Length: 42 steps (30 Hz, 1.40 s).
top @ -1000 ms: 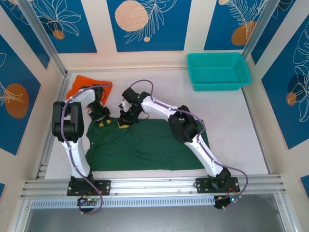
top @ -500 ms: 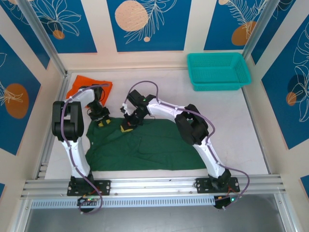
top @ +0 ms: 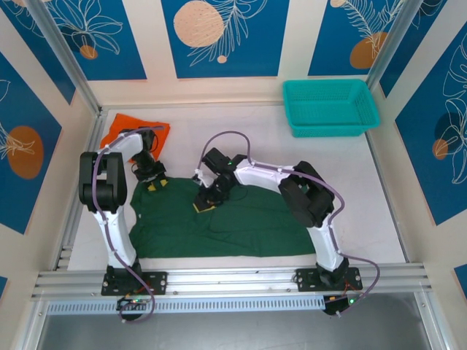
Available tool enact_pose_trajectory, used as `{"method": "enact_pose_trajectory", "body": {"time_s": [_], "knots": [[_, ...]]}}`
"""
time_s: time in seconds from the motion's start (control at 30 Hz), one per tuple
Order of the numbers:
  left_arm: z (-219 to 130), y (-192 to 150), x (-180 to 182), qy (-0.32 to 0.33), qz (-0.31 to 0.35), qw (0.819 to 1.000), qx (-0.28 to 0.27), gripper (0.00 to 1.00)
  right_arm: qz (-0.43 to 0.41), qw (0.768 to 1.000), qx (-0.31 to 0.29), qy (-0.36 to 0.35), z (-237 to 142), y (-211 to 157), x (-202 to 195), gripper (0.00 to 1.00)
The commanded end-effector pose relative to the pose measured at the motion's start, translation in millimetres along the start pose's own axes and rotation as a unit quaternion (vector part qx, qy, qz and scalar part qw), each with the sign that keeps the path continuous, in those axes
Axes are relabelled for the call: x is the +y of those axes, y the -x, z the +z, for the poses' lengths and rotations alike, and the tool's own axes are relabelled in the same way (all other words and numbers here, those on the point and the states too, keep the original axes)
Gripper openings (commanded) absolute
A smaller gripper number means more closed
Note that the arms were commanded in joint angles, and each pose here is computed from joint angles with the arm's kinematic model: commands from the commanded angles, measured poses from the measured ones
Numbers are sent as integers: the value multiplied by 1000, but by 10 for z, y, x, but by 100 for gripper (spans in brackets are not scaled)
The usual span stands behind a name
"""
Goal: Fold and stack the t-shirts
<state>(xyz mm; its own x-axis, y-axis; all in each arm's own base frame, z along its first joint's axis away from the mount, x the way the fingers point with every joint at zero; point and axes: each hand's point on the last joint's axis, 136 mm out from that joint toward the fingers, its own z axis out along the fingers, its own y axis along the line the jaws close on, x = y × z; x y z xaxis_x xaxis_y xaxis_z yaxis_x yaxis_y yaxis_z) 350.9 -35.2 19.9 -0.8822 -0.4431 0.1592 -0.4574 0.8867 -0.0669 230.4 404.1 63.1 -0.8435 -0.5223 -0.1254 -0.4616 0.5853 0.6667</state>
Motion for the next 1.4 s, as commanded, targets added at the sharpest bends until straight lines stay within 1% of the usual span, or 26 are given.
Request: {"method": "enact_pose_trajectory", "body": {"time_s": [0.0,0.1,0.23,0.3,0.4,0.5,0.57,0.7,0.77,0.83,0.93,1.03,1.13,1.23,1.27,1.37], "knots": [[11,84,69,8,-15,1000,-1,37,1,999,-48,-2,-293,124,0,30],[-12,82,64,8,-12,1000,-3,38,32,997,-70,-6,-427,194,-75,30],[-108,80,5,-8,-8,1000,-11,42,131,984,-117,-32,-722,275,-443,30],[-220,76,-34,-16,-3,1000,-24,44,195,969,-141,-63,-910,209,-738,31],[-419,68,-64,-18,5,998,-53,48,275,944,-157,-91,-1121,20,-1128,32],[-554,4,-72,-11,1,997,-77,48,325,923,-168,-120,-1282,-181,-1437,31],[-564,-82,-90,-9,-6,996,-84,48,354,909,-174,-130,-1374,-286,-1598,31],[-376,-344,-278,-30,-23,997,-70,47,416,879,-169,-160,-1484,-510,-1885,31],[-191,-451,-362,-33,-32,998,-50,48,442,864,-165,-174,-1516,-612,-2008,30],[-29,-500,-431,-30,-36,998,-33,48,473,846,-163,-185,-1546,-733,-2117,29],[156,-517,-564,-19,-27,999,-20,48,507,827,-166,-178,-1566,-866,-2220,29],[293,-499,-760,-13,-13,1000,-10,48,544,806,-163,-166,-1599,-1016,-2297,28],[377,-444,-1046,-16,4,1000,-11,47,571,789,-168,-154,-1687,-1129,-2373,28],[434,-370,-1424,-24,30,999,-16,47,584,779,-178,-140,-1822,-1195,-2429,28],[438,-324,-1586,-29,40,999,-21,47,592,773,-182,-136,-1878,-1229,-2462,27],[451,-147,-2037,-45,66,996,-38,47,600,764,-199,-126,-2048,-1264,-2522,27]]}}
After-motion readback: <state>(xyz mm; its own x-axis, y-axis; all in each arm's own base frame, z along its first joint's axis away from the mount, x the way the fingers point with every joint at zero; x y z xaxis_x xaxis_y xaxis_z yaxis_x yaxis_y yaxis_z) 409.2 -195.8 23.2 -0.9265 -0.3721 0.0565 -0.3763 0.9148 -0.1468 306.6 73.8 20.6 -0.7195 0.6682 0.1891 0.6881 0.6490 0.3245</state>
